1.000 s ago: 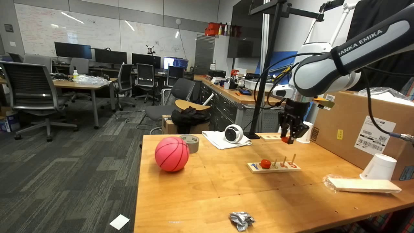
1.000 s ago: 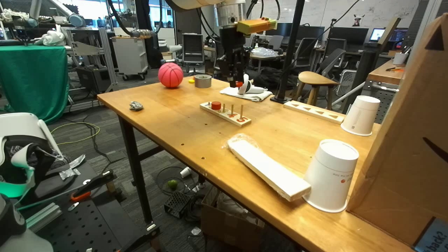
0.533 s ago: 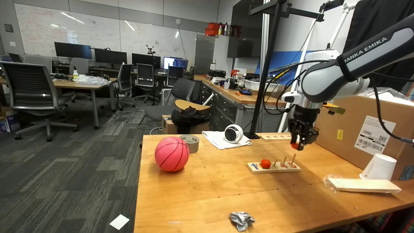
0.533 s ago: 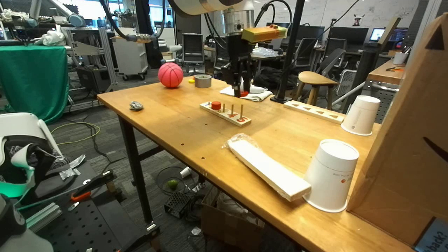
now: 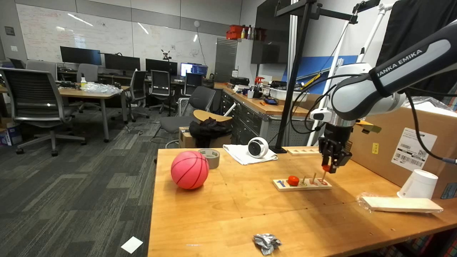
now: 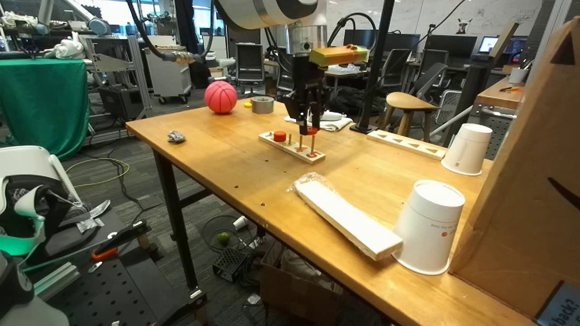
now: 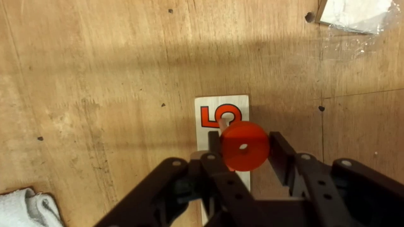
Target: Put the discs on the first road on the right of the wooden rock
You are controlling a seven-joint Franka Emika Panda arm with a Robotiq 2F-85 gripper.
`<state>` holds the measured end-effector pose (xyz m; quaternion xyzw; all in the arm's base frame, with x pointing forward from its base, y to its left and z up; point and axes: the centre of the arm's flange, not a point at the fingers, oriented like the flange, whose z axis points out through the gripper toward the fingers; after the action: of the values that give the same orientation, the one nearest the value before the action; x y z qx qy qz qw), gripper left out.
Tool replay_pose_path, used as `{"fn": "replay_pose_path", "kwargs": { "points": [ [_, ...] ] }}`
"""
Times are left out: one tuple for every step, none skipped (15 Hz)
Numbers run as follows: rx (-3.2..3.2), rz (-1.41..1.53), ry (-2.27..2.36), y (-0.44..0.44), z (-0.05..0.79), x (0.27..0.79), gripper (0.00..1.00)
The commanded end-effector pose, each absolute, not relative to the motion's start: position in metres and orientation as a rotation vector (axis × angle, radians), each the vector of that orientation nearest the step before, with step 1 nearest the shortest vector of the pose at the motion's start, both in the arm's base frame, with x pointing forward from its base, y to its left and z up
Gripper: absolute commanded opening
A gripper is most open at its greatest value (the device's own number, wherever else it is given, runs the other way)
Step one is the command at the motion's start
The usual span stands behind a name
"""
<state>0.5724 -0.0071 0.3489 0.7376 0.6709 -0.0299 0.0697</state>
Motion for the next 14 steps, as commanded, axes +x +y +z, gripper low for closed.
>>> {"fn": "replay_pose_path", "kwargs": {
  "points": [
    [2.213, -0.108, 2.004, -0.008, 0.349, 0.58, 0.17],
    [2.211, -0.114, 2.003, -0.009, 0.347, 0.583, 0.17],
    [2.212, -0.117, 2.003, -0.009, 0.345, 0.585, 0.17],
    [2.213, -0.118, 2.003, -0.01, 0.344, 0.587, 0.17],
    [2.215, -0.118, 2.003, -0.011, 0.343, 0.59, 0.17],
    [2.216, -0.118, 2.001, -0.012, 0.342, 0.593, 0.17],
    [2.214, -0.118, 1.999, -0.013, 0.342, 0.596, 0.17],
    [2.214, -0.119, 1.996, -0.014, 0.342, 0.598, 0.17],
    [2.212, -0.119, 1.994, -0.015, 0.341, 0.601, 0.17],
    [2.213, -0.119, 1.992, -0.016, 0.341, 0.603, 0.17],
    [2.214, -0.121, 1.991, -0.017, 0.339, 0.604, 0.17],
    [2.216, -0.126, 1.989, -0.018, 0.337, 0.605, 0.17],
    [2.217, -0.132, 1.99, -0.019, 0.335, 0.605, 0.17],
    [2.219, -0.139, 1.989, -0.02, 0.333, 0.605, 0.17]
  ]
}}
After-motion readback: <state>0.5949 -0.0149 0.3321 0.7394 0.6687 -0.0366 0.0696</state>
